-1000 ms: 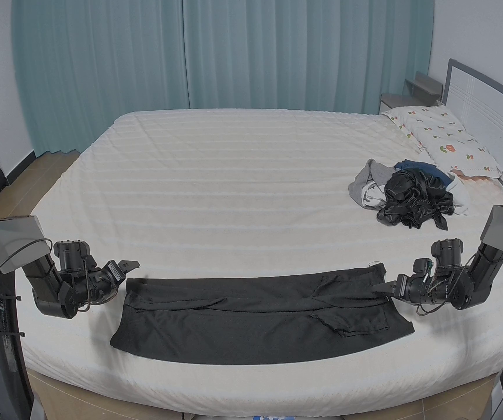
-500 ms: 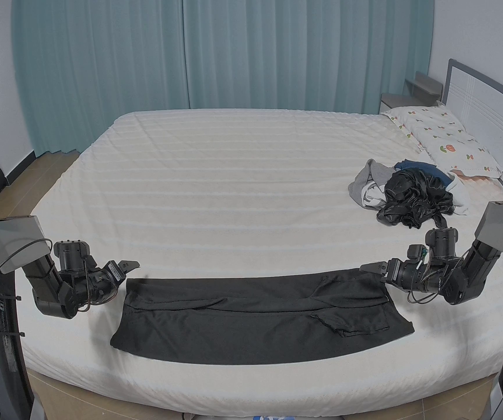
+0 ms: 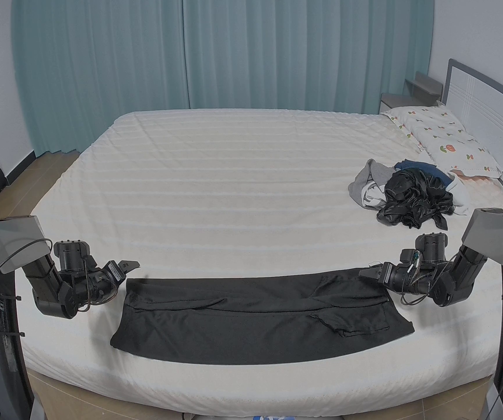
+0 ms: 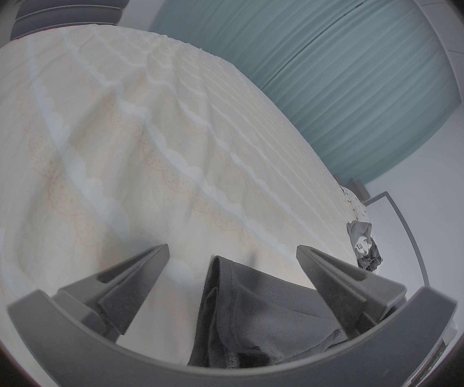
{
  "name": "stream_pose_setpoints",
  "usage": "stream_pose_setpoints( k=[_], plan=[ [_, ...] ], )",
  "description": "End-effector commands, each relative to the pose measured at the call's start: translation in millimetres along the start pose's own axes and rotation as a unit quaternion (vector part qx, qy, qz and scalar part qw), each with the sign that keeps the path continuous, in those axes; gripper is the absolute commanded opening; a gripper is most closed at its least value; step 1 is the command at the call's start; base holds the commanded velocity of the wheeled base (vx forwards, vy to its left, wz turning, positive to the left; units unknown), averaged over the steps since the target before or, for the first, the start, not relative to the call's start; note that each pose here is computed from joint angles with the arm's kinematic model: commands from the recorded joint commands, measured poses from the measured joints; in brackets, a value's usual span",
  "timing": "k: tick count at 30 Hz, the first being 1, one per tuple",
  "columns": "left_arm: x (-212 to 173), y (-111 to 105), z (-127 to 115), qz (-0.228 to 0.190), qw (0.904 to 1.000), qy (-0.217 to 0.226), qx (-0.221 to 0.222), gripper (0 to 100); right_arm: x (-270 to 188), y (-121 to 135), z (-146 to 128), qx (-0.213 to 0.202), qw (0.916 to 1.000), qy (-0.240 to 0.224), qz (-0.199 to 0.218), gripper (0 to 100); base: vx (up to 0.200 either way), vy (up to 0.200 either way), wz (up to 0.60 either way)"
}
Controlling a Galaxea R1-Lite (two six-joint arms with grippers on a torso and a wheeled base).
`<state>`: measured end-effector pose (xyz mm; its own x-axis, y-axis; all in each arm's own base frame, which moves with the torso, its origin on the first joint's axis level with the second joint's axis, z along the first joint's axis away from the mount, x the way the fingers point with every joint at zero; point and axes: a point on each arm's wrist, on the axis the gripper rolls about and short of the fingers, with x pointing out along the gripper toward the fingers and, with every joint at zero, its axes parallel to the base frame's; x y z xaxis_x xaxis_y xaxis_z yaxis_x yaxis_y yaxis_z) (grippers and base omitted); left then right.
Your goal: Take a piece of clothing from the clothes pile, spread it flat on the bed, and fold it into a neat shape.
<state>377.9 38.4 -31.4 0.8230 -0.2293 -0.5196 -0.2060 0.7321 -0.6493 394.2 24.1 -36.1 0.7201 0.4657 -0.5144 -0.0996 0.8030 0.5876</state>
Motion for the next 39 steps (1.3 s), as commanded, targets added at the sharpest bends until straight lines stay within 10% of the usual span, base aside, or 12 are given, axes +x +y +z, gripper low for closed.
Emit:
stream_pose_setpoints(
  k=[1, 11, 12, 31, 39],
  plan=[
    [0, 1, 0, 0.0, 1.0, 0.0, 0.0, 100, 2, -2, -1, -0.001, 1.0, -0.002, 0.001, 0, 0.0, 0.0, 0.0],
    [0, 0, 0, 0.0, 1.0, 0.001, -0.002, 100, 2, -4, 1, -0.001, 0.9995, -0.031, 0.008, 0, 0.0, 0.0, 0.0],
    [0, 0, 0, 0.0, 1.0, 0.001, -0.001, 100, 2, -4, 0, -0.001, 0.9995, -0.03, 0.006, 100, 0.0, 0.0, 0.0],
    [-22, -18, 6, -0.017, 0.9998, -0.006, 0.009, 100, -29, -6, 14, 0.04, 0.9959, -0.081, 0.008, 100, -0.053, 0.0, 0.0],
    [-26, -25, -8, -0.006, 0.9954, 0.004, 0.095, 100, -27, -6, 11, 0.041, 0.9962, -0.077, 0.008, 100, -0.025, 0.0, 0.0]
  ],
)
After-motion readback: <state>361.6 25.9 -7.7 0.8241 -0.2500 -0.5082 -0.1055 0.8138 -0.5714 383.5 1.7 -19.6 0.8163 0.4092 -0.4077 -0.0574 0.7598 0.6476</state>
